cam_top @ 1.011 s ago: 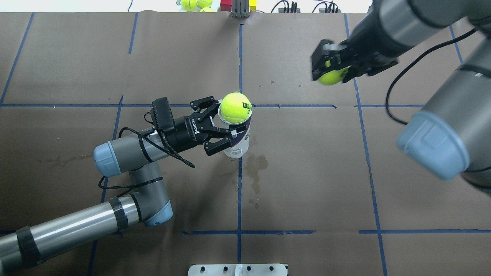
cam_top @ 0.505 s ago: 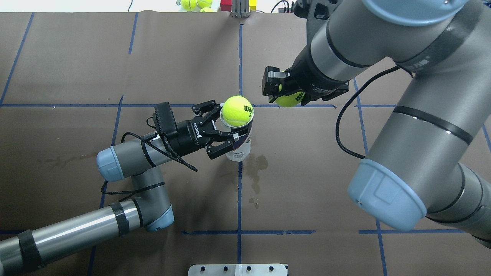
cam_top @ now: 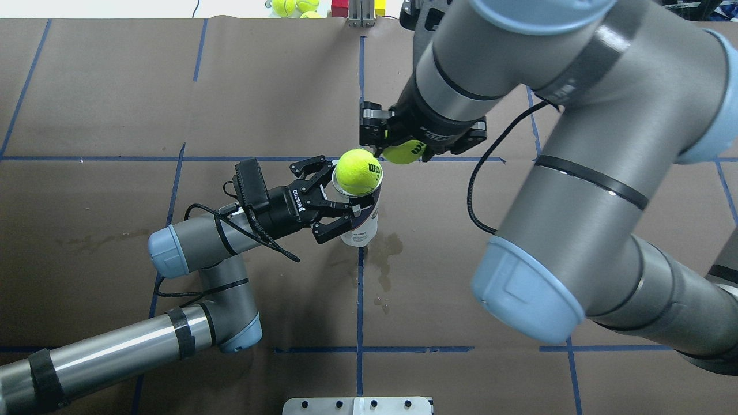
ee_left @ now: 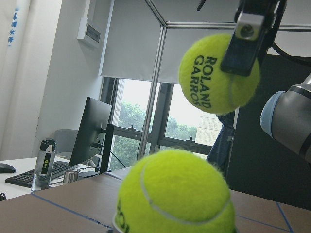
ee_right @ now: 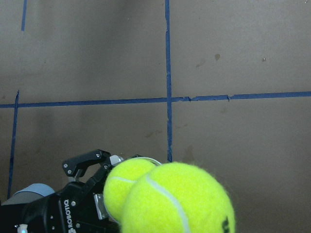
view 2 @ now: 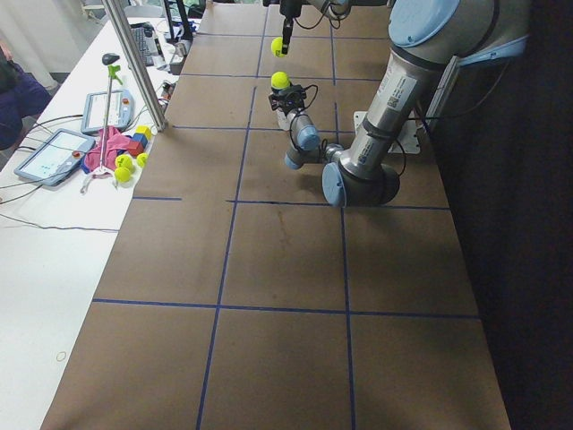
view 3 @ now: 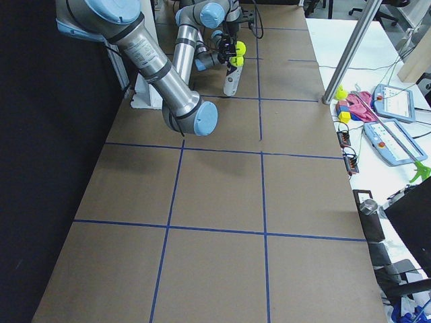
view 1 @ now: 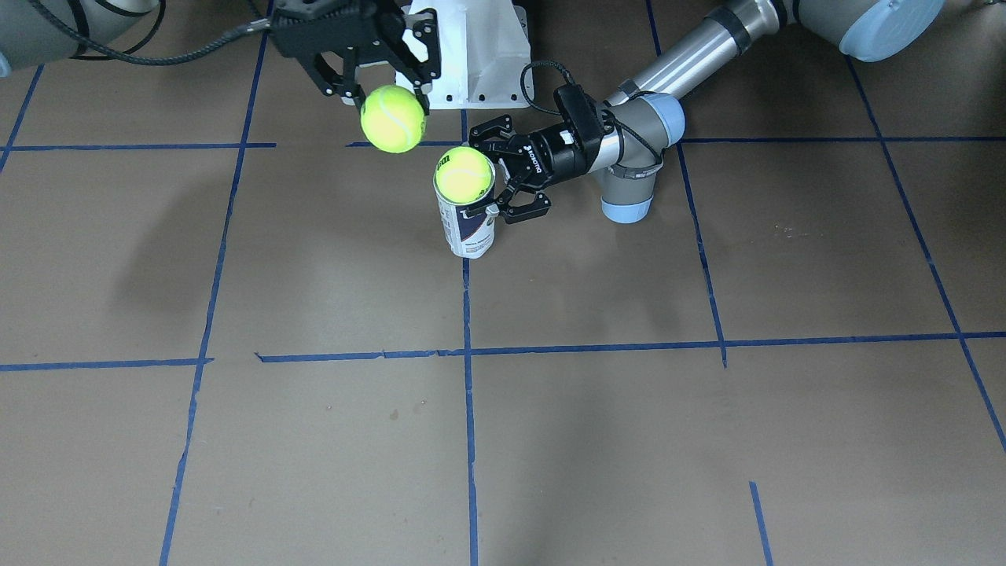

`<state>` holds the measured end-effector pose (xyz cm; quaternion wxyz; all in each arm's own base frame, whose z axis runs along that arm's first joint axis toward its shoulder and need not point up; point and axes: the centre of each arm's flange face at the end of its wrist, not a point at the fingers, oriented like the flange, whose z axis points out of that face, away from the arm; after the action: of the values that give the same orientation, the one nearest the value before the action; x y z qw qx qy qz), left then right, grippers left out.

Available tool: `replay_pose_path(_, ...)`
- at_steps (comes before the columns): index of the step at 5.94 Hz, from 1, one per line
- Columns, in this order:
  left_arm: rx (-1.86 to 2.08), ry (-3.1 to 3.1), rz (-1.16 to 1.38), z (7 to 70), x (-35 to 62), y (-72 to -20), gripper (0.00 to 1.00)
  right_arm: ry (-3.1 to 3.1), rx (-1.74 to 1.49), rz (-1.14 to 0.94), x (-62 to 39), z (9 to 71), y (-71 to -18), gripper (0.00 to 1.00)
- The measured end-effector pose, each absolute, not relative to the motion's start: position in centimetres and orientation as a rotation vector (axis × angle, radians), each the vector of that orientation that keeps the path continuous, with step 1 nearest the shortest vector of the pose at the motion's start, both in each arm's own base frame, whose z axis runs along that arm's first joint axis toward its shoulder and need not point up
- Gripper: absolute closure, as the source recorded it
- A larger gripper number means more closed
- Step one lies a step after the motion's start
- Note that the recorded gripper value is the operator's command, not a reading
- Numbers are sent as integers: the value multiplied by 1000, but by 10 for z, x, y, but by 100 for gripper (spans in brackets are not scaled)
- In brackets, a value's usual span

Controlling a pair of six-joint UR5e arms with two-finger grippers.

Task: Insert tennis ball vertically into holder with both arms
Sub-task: 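Carry the held tennis ball with the right gripper above the cup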

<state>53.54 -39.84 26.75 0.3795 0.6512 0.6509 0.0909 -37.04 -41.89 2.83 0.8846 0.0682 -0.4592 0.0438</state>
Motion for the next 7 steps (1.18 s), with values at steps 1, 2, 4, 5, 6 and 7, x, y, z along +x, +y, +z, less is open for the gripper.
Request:
replay_pose_path(1, 1661, 1663, 233, 268, 537, -397, 24, -951, 137, 96, -381, 16, -426, 81)
replay_pose_path(2, 1658, 1663, 235, 269, 538, -396, 24, -944, 132, 99, -389, 10, -431, 81)
replay_pose_path(4, 1654, 1661, 238, 272, 541, -395, 24, -935, 126, 101, -394, 9, -435, 81)
replay_pose_path(5, 1665, 1660, 241, 270, 540, -395, 25, -935, 125, 102, -394, 9, -435, 81)
replay_pose_path(6, 1703, 1641, 256, 268, 540, -394, 25, -935, 126, 102, -394, 9, -435, 81)
replay_pose_path(7, 1749, 1620, 272, 263, 539, -394, 25, -935, 127, 102, -394, 9, -435, 81)
